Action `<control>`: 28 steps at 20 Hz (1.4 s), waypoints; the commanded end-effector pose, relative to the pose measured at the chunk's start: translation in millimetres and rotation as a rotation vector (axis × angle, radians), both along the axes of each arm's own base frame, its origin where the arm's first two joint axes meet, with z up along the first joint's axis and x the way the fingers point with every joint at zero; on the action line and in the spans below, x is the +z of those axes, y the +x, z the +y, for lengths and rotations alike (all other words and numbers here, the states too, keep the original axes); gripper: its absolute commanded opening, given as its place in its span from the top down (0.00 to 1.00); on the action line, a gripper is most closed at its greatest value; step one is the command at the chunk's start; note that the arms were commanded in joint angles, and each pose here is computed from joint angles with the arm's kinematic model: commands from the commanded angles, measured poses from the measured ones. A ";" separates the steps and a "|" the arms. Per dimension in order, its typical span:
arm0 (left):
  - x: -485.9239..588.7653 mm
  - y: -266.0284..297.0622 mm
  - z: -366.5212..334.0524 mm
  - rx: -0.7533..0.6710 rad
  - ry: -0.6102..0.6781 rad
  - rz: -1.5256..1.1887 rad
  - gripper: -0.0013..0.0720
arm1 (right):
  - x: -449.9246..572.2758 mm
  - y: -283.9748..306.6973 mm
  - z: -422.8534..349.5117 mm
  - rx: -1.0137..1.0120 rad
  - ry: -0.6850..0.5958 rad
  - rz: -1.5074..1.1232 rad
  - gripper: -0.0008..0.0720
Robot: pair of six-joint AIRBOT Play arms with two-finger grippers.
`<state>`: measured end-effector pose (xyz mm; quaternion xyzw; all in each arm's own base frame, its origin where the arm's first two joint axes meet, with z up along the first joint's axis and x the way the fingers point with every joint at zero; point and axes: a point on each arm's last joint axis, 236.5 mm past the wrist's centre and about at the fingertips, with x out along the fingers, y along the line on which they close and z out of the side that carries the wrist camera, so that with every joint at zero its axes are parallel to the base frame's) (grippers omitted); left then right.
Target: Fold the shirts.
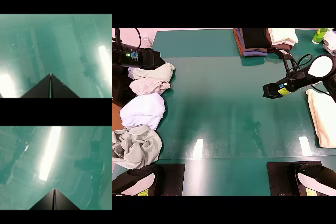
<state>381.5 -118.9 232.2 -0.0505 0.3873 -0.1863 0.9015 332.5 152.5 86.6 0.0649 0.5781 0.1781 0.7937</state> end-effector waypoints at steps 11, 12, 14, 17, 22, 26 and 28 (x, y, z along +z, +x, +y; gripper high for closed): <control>-40.3 84.0 81.4 0.196 0.348 -0.104 0.27 | 0.2 -0.2 0.5 0.001 0.001 0.001 0.96; -60.0 95.6 86.1 0.196 0.387 -0.076 0.27 | 0.2 -0.2 0.5 0.001 0.001 0.001 0.96; -103.8 121.3 89.3 0.184 0.437 -0.029 0.27 | 0.0 -0.3 0.5 0.001 0.001 0.002 0.96; -171.0 147.1 107.0 0.271 0.393 0.076 0.12 | 0.1 -0.2 0.4 0.001 0.001 0.001 0.96; -224.3 173.2 156.3 0.396 0.321 0.114 0.12 | 0.6 1.4 0.8 -0.002 0.003 -0.005 0.96; -247.1 185.1 182.4 0.438 0.309 0.107 0.12 | 0.6 1.5 0.8 -0.002 0.003 -0.006 0.96; -256.7 189.8 185.3 0.436 0.307 0.102 0.12 | 0.7 1.7 0.8 -0.002 0.003 -0.006 0.96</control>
